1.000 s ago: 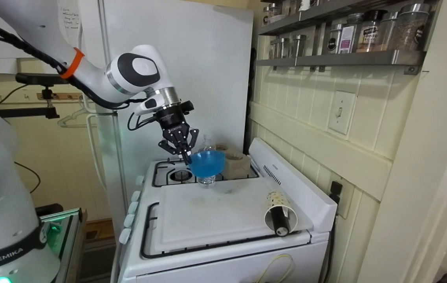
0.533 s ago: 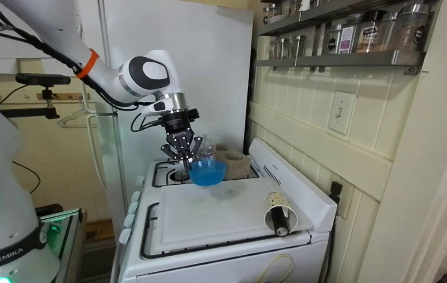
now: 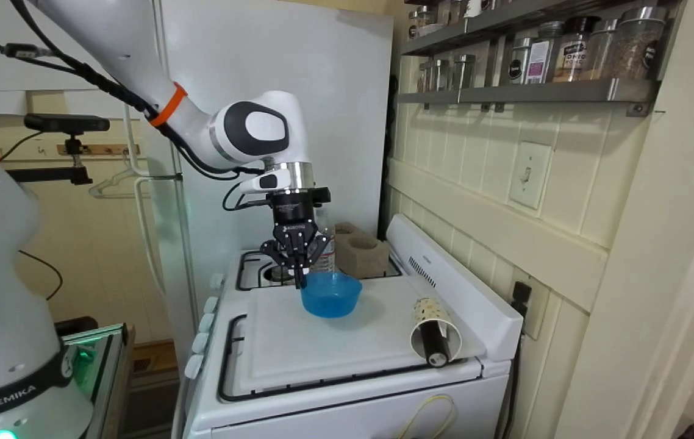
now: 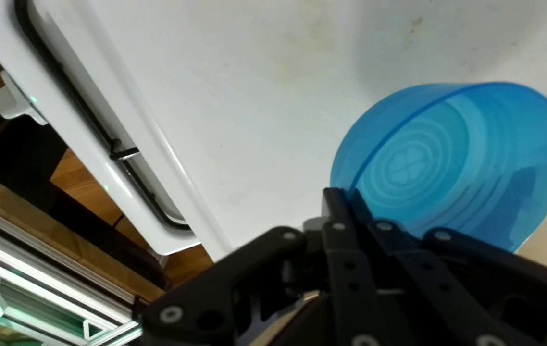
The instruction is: Move the blue bowl to the right
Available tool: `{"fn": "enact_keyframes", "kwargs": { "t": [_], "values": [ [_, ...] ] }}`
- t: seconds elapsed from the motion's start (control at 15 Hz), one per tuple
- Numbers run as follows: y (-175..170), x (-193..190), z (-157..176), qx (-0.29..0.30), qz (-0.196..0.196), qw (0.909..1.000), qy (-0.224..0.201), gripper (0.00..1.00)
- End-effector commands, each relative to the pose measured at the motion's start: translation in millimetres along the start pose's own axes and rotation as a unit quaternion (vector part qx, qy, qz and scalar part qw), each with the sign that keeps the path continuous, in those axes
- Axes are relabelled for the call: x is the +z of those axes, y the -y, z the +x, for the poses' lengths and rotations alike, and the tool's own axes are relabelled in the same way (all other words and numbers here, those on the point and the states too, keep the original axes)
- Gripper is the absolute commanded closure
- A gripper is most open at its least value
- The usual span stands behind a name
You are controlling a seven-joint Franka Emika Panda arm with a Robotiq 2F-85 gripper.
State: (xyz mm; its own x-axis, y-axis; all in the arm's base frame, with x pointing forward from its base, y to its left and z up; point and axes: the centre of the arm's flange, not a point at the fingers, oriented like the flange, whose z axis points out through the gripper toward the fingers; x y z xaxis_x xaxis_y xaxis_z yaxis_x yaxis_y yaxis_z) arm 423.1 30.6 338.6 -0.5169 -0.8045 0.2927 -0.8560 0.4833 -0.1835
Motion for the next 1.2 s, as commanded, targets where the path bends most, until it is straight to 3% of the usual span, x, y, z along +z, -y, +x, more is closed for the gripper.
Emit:
{"fn": "enact_keyframes", "kwargs": {
  "t": [0.0,0.07,0.27,0.53,0.87,1.13],
  "values": [
    [10,11,10,0.013,-0.012,0.9991,0.038,0.99],
    [10,15,15,-0.018,-0.012,0.9995,0.023,0.99],
    [0,23,35,-0.108,0.041,0.9933,-0.004,0.99],
    [1,41,49,-0.205,0.086,0.9744,-0.030,0.99],
    [16,44,46,-0.267,0.165,0.9494,0.016,0.99],
    [21,45,49,-0.285,0.183,0.9400,0.044,0.99]
  ]
}}
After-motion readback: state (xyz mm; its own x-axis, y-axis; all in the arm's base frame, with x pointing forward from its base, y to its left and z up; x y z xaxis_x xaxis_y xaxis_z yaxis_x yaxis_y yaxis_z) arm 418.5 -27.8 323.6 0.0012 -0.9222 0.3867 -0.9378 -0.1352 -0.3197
